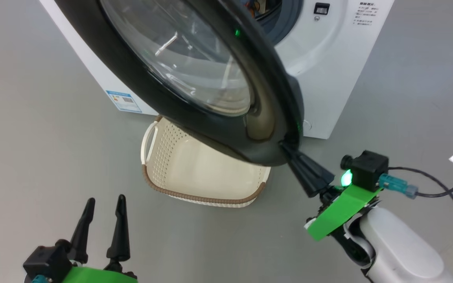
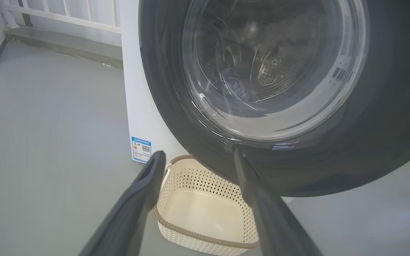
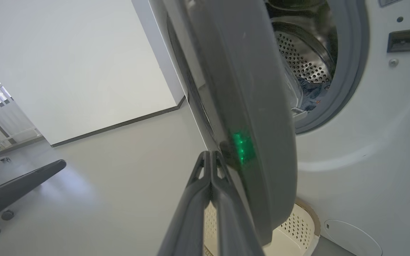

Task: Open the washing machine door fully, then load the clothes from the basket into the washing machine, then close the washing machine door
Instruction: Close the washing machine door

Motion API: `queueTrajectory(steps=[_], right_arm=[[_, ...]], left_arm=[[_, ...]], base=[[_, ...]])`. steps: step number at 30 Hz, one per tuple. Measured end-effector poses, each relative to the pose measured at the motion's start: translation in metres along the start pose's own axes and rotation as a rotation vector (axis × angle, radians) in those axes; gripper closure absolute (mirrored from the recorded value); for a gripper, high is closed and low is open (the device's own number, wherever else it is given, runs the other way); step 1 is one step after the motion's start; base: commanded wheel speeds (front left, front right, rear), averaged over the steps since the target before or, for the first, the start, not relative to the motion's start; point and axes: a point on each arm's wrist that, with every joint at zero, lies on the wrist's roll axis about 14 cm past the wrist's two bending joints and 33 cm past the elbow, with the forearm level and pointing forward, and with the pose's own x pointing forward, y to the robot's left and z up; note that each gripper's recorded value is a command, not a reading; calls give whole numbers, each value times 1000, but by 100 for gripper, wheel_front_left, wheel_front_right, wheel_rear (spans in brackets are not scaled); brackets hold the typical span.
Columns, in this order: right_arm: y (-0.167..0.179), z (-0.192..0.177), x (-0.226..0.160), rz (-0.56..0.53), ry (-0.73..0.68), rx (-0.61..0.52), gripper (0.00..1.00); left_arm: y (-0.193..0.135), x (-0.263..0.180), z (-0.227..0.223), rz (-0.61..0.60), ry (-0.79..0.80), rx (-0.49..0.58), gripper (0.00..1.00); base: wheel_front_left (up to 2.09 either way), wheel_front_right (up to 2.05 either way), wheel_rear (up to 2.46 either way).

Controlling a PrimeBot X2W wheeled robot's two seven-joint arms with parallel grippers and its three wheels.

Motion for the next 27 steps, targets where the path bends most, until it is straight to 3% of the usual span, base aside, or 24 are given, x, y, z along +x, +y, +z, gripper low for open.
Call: queueTrajectory(steps=[27], right_arm=[[-135,82,76,-220,-262,-63,100]], left_arm=[[-18,38,1,-17,-19,11,0]], base=[[0,0,0]])
